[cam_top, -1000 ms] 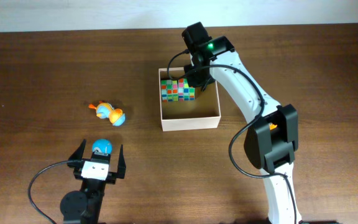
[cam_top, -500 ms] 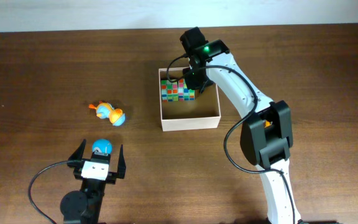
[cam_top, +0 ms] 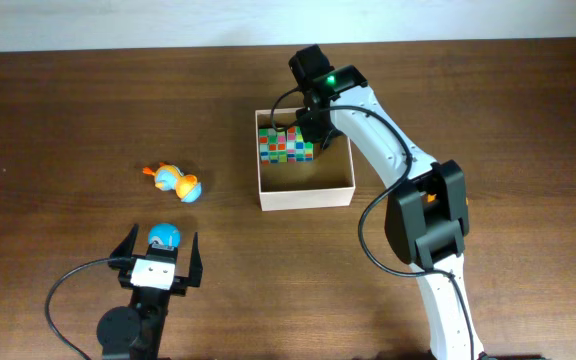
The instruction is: Pack container
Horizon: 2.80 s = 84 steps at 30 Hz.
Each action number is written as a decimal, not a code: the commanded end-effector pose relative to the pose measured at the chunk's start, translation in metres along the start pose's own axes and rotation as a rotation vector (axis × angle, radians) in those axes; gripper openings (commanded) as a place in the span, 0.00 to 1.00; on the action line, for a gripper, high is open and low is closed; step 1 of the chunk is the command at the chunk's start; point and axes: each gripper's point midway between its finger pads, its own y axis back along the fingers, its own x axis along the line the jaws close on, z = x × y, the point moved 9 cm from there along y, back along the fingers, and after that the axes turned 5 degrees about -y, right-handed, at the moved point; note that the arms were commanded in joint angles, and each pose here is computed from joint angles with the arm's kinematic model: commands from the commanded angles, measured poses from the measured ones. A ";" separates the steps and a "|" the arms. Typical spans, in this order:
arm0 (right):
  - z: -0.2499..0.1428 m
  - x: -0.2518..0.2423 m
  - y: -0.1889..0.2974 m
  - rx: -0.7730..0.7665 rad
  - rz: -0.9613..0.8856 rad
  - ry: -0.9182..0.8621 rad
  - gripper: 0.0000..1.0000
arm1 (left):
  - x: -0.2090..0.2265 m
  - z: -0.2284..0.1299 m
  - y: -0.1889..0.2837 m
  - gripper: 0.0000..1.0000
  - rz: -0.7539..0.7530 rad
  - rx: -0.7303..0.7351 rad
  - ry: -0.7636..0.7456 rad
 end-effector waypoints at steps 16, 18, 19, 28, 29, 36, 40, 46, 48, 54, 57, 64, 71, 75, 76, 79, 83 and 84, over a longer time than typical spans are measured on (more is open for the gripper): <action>-0.002 0.004 -0.023 0.013 -0.019 0.030 0.19 | 0.001 -0.002 0.000 0.99 0.014 0.000 -0.011; -0.002 0.004 -0.024 0.009 -0.018 0.038 0.19 | 0.001 -0.002 0.000 0.99 0.014 0.000 -0.011; -0.001 0.004 -0.024 0.009 -0.017 0.045 0.19 | 0.001 -0.002 0.000 0.99 0.014 0.000 -0.011; 0.000 0.005 -0.024 -0.001 -0.012 0.082 0.19 | 0.001 -0.002 0.000 0.99 0.014 0.000 -0.011; 0.000 0.005 -0.024 -0.002 -0.012 0.082 0.18 | 0.001 -0.002 0.000 0.99 0.014 0.000 -0.011; 0.002 0.007 -0.024 -0.015 0.006 0.112 0.18 | 0.001 -0.002 0.000 0.99 0.014 0.000 -0.011; 0.003 0.007 -0.023 -0.020 0.008 0.111 0.18 | 0.001 -0.002 0.000 0.99 0.014 0.000 -0.011; 0.004 0.008 -0.023 -0.022 0.016 0.116 0.18 | 0.001 -0.002 0.000 0.99 0.014 0.000 -0.011; 0.003 0.008 -0.023 -0.019 0.015 0.116 0.18 | 0.001 -0.002 0.000 0.99 0.014 0.000 -0.011; -0.003 0.006 -0.017 0.025 0.013 0.106 0.20 | 0.001 -0.002 0.000 0.99 0.014 0.000 -0.011; -0.003 0.004 -0.006 0.034 0.011 0.102 0.21 | 0.001 -0.002 0.000 0.99 0.014 0.000 -0.011; 0.011 -0.001 0.046 -0.025 0.024 0.075 0.43 | 0.001 -0.002 0.000 0.99 0.014 0.000 -0.011; 0.018 -0.012 0.112 -0.068 0.033 0.012 0.55 | 0.001 -0.002 0.000 0.99 0.014 0.000 -0.011; 0.016 -0.038 0.152 -0.090 0.024 -0.121 0.63 | 0.001 -0.002 0.000 0.99 0.014 0.000 -0.011; 0.014 -0.047 0.160 -0.088 0.019 -0.152 0.66 | 0.001 -0.002 0.000 0.99 0.014 0.000 -0.011; 0.010 -0.073 0.171 -0.071 0.019 -0.219 0.81 | 0.001 -0.002 0.000 0.99 0.014 0.000 -0.011; 0.011 -0.099 0.170 -0.048 0.098 -0.289 0.99 | 0.001 -0.002 0.000 0.99 0.014 0.000 -0.011; 0.011 -0.108 0.169 -0.044 0.098 -0.307 0.99 | 0.001 -0.002 0.000 0.99 0.014 0.000 -0.011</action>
